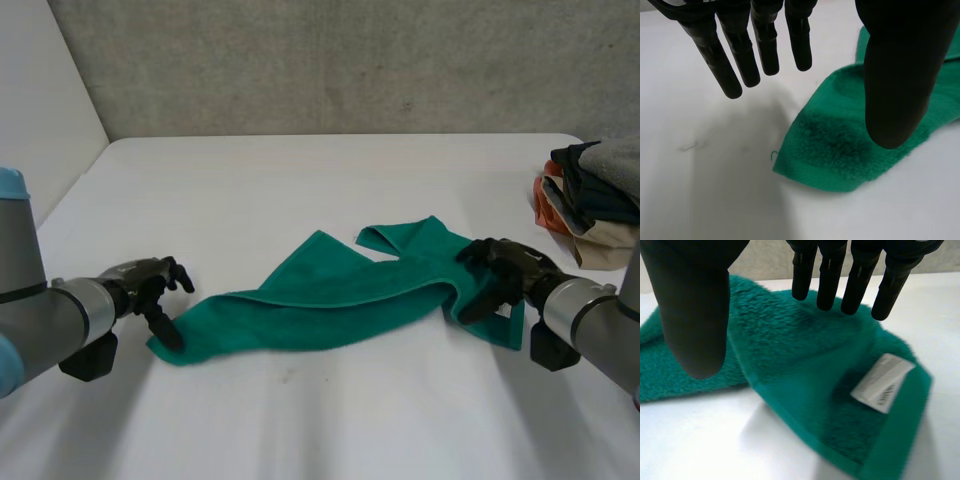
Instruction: Fold the laundry.
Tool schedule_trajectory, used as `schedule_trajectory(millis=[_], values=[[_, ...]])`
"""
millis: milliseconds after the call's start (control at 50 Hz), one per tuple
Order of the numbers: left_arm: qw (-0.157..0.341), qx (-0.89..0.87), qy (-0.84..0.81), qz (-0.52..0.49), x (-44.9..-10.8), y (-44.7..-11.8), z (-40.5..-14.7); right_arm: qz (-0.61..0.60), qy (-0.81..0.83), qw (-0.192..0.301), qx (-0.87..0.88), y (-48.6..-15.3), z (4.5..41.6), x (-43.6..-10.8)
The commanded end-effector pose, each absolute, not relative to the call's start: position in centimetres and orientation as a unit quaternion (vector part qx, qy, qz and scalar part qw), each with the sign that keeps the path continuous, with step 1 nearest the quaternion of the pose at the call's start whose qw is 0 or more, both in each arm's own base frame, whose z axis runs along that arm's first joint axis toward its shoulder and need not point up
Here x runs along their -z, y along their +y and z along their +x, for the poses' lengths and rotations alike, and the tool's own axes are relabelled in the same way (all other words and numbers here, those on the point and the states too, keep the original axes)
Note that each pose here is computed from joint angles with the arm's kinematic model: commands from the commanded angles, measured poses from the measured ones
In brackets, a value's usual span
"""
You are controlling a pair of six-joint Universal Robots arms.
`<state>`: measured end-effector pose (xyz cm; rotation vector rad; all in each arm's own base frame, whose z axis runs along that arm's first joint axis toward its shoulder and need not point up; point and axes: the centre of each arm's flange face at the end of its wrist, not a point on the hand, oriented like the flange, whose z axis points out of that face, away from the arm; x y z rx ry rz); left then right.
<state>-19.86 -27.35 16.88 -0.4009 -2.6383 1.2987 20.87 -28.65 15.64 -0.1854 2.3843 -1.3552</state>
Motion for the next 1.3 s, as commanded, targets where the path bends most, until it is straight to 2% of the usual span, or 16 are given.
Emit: schedule_trajectory(millis=[20,180,280,340,440,540,580,680,860,940,1020,1040,1100,1120,1180,1300], values=[[0.073,-0.428,-0.889,-0.148,-15.2,-28.3,-20.1,-0.069,0.843,0.2,0.495,-28.7,22.6,-15.2],[0.074,-0.421,-0.89,-0.157,-14.3,-28.5,-20.8,-0.066,0.837,0.174,0.515,-29.3,23.5,-14.6],[0.066,-0.442,-0.882,-0.15,-15.5,-29.1,-20.8,-0.086,0.815,0.155,0.551,-30.3,23.6,-16.1],[0.065,-0.458,-0.874,-0.146,-16.9,-29.1,-20.6,-0.158,0.78,0.112,0.596,-30.8,23.4,-19.2],[0.063,-0.523,-0.84,-0.131,-21.6,-28.5,-19.1,-0.34,0.711,-0.002,0.616,-28.9,22.8,-24.5],[0.079,-0.567,-0.805,-0.157,-24.6,-26.8,-19.1,-0.445,0.677,-0.067,0.583,-28.3,21.7,-26.4],[0.087,-0.552,-0.809,-0.183,-23.7,-26.1,-19.5,-0.465,0.682,-0.08,0.559,-28.4,21.2,-26.4],[0.072,-0.516,-0.824,-0.224,-20.4,-26.1,-19.9,-0.502,0.702,-0.068,0.5,-28.3,21.3,-24.6],[0.049,-0.54,-0.81,-0.223,-17.3,-30.7,-20.8,-0.493,0.696,-0.047,0.52,-30.8,23.7,-21.9],[0.043,-0.602,-0.77,-0.207,-19.4,-34.1,-21.2,-0.456,0.639,-0.082,0.613,-34.4,25.6,-24.3],[0.052,-0.711,-0.681,-0.168,-25.7,-36.9,-21.5,-0.377,0.525,-0.146,0.749,-38.4,26.6,-30.4],[0.056,-0.751,-0.64,-0.149,-28.5,-37.3,-21.4,-0.34,0.468,-0.164,0.799,-39.3,26.7,-33.2],[0.063,-0.81,-0.573,-0.108,-33.1,-37.3,-20.9,-0.289,0.378,-0.176,0.862,-39.8,26.6,-37.2],[0.073,-0.842,-0.528,-0.085,-36.0,-36.6,-20.7,-0.265,0.327,-0.171,0.891,-39.6,26.6,-39.3],[0.089,-0.871,-0.479,-0.064,-39.5,-34.8,-20.4,-0.266,0.282,-0.13,0.913,-38.6,27.0,-40.8],[0.103,-0.836,-0.532,-0.091,-37.3,-32.7,-20.6,-0.318,0.339,-0.069,0.883,-37.7,27.1,-38.7]])
